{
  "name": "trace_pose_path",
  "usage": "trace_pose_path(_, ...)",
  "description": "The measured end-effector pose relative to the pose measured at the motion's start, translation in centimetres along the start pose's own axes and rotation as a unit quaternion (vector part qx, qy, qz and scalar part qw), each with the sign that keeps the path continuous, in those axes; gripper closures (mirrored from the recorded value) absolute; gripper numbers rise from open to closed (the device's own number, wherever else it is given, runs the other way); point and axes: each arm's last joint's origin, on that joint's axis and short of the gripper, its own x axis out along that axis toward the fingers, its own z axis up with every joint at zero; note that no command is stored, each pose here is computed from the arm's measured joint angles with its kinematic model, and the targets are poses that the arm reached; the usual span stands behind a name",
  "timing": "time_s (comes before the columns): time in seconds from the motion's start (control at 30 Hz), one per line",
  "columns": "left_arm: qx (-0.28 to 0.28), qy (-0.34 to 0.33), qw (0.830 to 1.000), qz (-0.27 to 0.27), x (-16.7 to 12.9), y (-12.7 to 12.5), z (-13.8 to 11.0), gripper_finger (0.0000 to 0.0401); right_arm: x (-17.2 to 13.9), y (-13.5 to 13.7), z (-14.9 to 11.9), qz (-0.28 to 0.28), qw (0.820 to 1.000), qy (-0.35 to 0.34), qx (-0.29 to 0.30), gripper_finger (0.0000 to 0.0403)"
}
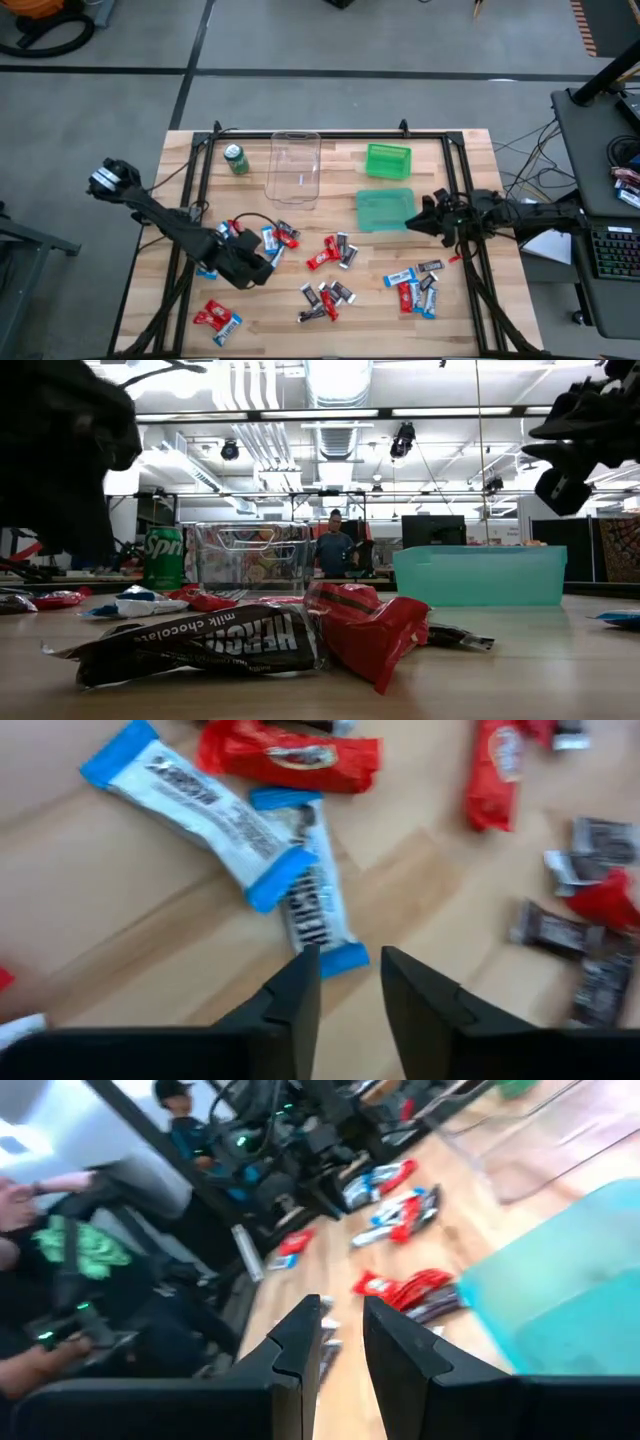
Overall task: Sort candy
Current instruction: Put the white candy into the transparent bin
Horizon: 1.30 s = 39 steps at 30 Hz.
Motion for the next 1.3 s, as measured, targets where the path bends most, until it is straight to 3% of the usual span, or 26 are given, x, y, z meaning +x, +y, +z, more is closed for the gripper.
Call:
trace_pose_path(0.23, -0.015, -0.026, 0.999, 0.044, 1.3, 0.4, 0.9, 0.0221, -0.7, 1.3, 2.0, -0.078, 0.996, 0.026, -0.034, 0.0335)
trace_pose_path(0.43, -0.015, -0.058, 0.995, 0.082, 2.0, 1.4, 1.8, 0.0187, -0.6, 2.0, 3.0, -0.122, 0.990, 0.054, -0.041, 0.0335)
trace_pose_path(0.63, -0.017, -0.084, 0.991, 0.100, 2.7, 2.5, 2.2, 0.0192, 0.0, 2.3, 3.7, -0.134, 0.987, 0.069, -0.053, 0.0335)
trace_pose_path(0.97, -0.031, -0.098, 0.992, 0.068, 3.9, 3.4, 1.7, 0.0209, 1.1, 2.1, 3.7, -0.155, 0.981, 0.101, -0.052, 0.0335)
trace_pose_path(1.3, -0.013, -0.112, 0.990, 0.079, 5.6, 3.2, 1.1, 0.0212, 1.1, 2.1, 3.7, -0.155, 0.981, 0.102, -0.053, 0.0335)
